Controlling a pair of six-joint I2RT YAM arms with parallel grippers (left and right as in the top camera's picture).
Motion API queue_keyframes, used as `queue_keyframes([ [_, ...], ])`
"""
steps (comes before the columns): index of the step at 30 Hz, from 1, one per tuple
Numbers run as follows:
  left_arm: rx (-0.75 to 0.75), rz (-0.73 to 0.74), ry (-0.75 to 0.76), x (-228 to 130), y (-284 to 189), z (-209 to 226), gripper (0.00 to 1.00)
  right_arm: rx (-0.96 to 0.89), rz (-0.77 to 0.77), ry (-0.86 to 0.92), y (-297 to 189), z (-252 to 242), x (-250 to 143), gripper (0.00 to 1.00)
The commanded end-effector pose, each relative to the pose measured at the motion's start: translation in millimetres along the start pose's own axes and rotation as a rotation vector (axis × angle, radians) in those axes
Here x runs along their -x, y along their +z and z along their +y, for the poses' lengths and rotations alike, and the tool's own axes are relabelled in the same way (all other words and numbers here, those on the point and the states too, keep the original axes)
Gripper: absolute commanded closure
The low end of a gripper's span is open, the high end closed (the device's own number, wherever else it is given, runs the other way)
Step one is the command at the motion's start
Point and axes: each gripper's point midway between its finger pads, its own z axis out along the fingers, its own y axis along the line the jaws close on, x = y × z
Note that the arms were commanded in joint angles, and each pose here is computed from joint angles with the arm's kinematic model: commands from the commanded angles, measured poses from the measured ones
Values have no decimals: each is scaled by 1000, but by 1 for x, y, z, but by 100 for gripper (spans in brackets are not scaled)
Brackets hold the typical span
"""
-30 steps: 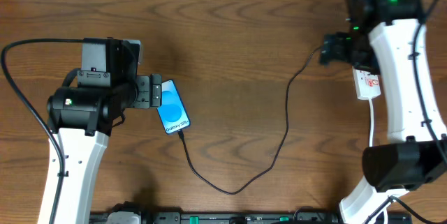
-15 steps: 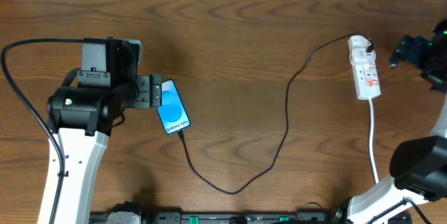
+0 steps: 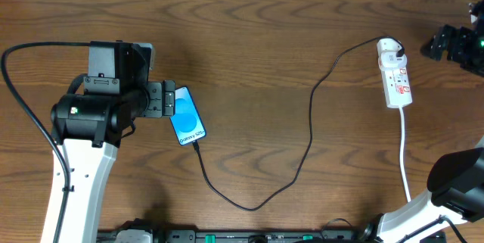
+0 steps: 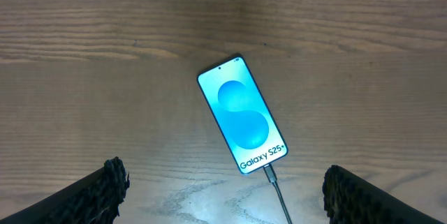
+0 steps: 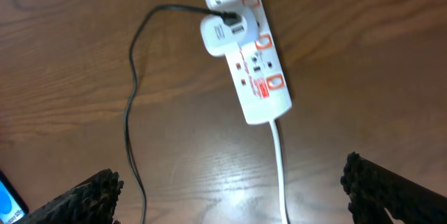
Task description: Plug charger to phone and switch on socket
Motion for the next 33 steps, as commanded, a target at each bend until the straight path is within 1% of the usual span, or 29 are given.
queue_keyframes([
  [1,4,-15,12,5,-4,0,9,35,-16,-42,2,4,6,1],
  [5,4,-15,12,5,-4,0,9,42,24,-37,22,-2,6,1],
  [11,4,-15,12,5,-4,0,9,81,134,2,69,-12,-1,1],
  [16,4,-15,12,5,-4,0,9,163,180,-48,96,-6,-5,1],
  [21,4,-15,12,5,-4,0,9,179,156,-119,106,-6,2,1],
  [28,4,-15,12,5,-4,0,9,165,94,-142,109,-8,17,1],
  [33,4,-16,12,5,-4,0,9,163,80,-148,109,-9,20,1],
])
